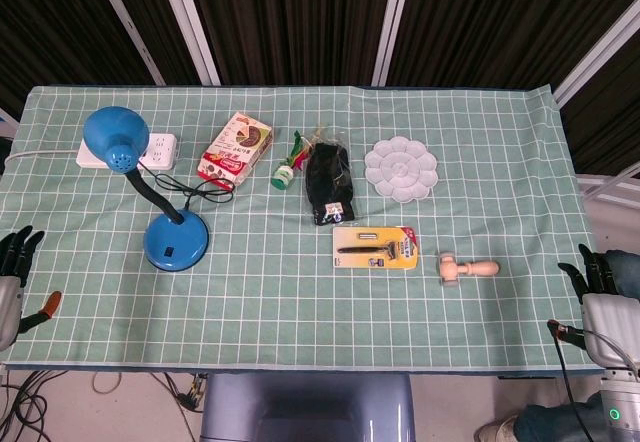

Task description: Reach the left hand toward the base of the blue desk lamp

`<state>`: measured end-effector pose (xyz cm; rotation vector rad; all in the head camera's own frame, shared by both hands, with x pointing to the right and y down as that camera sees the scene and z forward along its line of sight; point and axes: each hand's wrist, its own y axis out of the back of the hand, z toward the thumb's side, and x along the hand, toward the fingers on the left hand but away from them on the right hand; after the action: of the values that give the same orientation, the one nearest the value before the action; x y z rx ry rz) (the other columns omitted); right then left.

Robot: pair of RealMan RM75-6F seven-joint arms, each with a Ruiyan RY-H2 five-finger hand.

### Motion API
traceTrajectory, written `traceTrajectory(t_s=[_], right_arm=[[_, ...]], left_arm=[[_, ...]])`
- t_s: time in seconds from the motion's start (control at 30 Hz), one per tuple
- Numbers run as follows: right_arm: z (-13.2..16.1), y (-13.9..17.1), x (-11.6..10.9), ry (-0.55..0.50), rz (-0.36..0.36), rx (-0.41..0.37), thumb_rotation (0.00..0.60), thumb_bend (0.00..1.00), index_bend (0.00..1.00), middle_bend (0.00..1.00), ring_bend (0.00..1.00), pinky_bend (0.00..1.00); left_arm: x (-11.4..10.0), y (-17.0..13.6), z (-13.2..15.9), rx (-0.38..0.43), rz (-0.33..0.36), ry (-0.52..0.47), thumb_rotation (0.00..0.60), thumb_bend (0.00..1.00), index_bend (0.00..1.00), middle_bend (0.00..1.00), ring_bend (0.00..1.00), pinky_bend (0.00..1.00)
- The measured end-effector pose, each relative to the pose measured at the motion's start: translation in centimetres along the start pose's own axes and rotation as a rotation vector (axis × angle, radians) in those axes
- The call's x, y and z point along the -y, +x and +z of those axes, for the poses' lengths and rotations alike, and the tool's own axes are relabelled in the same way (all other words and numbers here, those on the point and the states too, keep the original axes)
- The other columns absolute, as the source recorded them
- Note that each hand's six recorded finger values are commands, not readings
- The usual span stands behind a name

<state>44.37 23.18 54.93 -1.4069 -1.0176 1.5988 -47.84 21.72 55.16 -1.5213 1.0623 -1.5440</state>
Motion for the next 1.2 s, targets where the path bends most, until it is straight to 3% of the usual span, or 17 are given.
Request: traceTrajectory(t_s=[0.6,1.0,1.1,1.17,1.2], right_arm=[[0.0,0.0,0.0,0.006,0.000,-0.001,0.600,0.15,0.23,0.05,0.07,1.00],[0.0,0.0,0.0,0.002,0.003,0.002,0.600,0.15,0.23,0.05,0.07,1.00],[0.0,0.0,0.0,0.003,0.004,0.002,0.600,0.15,0.23,0.05,0.07,1.00],[-0.1,0.1,0.0,0.001,0.004,0.004,0.600,0.15,0.23,0.05,0.07,1.00],[-0.1,0.1,0.0,0.001,0.004,0.005,0.600,0.15,0.23,0.05,0.07,1.00]], left_arm=[[0.0,0.0,0.0,0.005,-0.009,-0.004,0.600,0.31,0.00,0.00,0.00,0.00],[0.2,0.1,0.3,0.024,-0.014,-0.001,0.600,0.40,0.00,0.00,0.00,0.00],[0.0,0.1,0.7,0.048,-0.002,-0.001,0.600,0.45,0.00,0.07,0.10,0.21],[-0.2,0.1,0.8,0.063,0.010,0.000,0.600,0.50,0.00,0.18,0.27,0.45],[-0.3,0.1,0.9,0.068,0.019,-0.003,0.600,0.52,0.00,0.22,0.32,0.51]])
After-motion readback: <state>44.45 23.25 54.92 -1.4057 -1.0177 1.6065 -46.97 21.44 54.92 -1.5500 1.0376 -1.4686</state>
